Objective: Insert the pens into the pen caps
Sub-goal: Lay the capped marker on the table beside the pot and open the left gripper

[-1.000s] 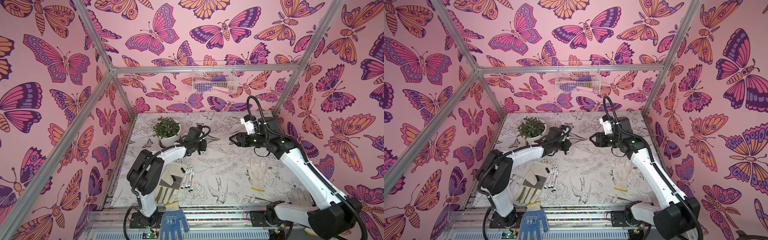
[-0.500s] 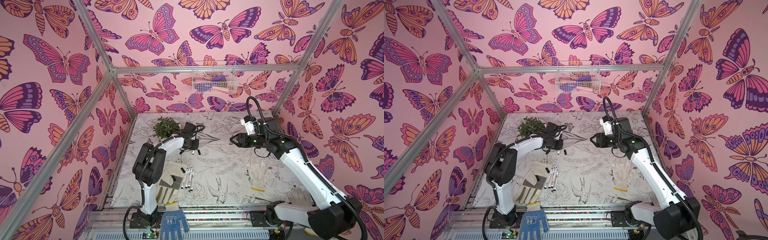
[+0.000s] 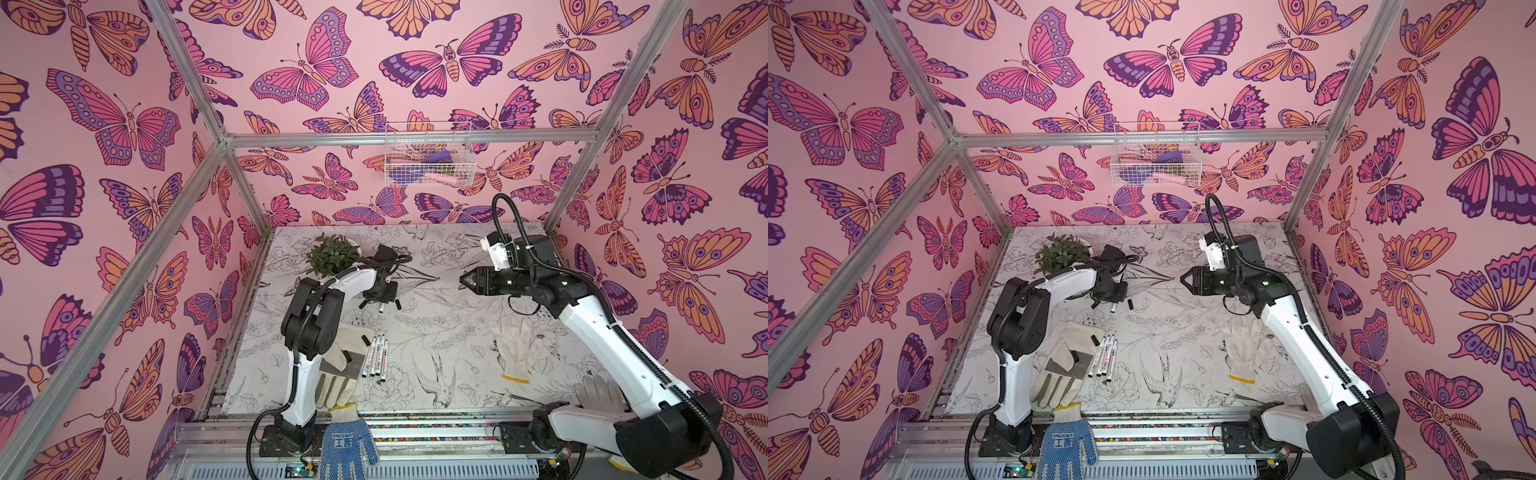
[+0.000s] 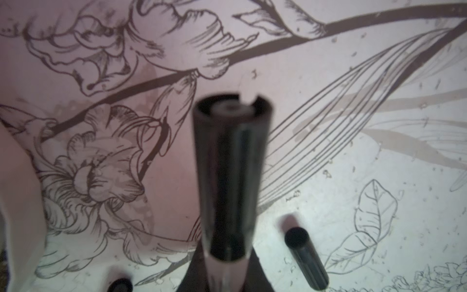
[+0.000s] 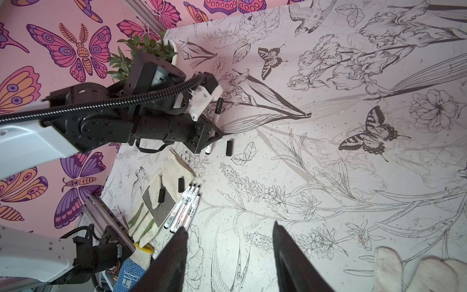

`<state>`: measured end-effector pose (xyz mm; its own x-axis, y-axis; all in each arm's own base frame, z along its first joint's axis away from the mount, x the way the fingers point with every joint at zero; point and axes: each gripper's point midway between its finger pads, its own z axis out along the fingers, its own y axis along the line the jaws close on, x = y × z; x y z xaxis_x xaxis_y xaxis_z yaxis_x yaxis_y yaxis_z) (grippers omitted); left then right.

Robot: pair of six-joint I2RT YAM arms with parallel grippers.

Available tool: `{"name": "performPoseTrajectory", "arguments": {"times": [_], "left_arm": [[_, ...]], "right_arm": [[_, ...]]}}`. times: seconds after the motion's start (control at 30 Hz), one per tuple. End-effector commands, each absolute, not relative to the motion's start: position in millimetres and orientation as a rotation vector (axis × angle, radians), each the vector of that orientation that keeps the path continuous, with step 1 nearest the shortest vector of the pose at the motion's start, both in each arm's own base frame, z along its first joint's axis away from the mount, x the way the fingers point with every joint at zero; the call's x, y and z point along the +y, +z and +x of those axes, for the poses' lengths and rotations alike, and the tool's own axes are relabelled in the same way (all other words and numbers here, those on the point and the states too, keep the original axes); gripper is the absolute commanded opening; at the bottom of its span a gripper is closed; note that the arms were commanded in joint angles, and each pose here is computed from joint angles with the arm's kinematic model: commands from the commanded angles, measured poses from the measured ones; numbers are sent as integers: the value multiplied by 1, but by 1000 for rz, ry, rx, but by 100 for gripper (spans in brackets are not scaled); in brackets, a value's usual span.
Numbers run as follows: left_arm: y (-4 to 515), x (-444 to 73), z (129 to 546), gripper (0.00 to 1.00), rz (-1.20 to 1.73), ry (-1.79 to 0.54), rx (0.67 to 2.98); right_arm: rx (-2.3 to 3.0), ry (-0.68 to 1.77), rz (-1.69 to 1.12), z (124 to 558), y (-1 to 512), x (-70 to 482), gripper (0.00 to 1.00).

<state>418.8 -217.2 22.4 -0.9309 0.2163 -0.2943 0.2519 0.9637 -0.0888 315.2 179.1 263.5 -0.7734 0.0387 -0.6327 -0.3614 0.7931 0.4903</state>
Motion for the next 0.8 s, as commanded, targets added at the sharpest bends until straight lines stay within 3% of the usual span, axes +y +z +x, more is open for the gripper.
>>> {"name": "performPoseTrajectory", "arguments": {"times": [0.0,0.37,0.77], "left_arm": [[3,-199,413,11,341,-52,2903],[-6,-195,420,26,271,-47,2924],[17,-203,425,31,272,-122,2874]], "right_arm": [[2359,776,-250,312,256,175,56],[2351,747,-265,307,260,170,55],[2356,749,-267,307,259,170,55]]}}
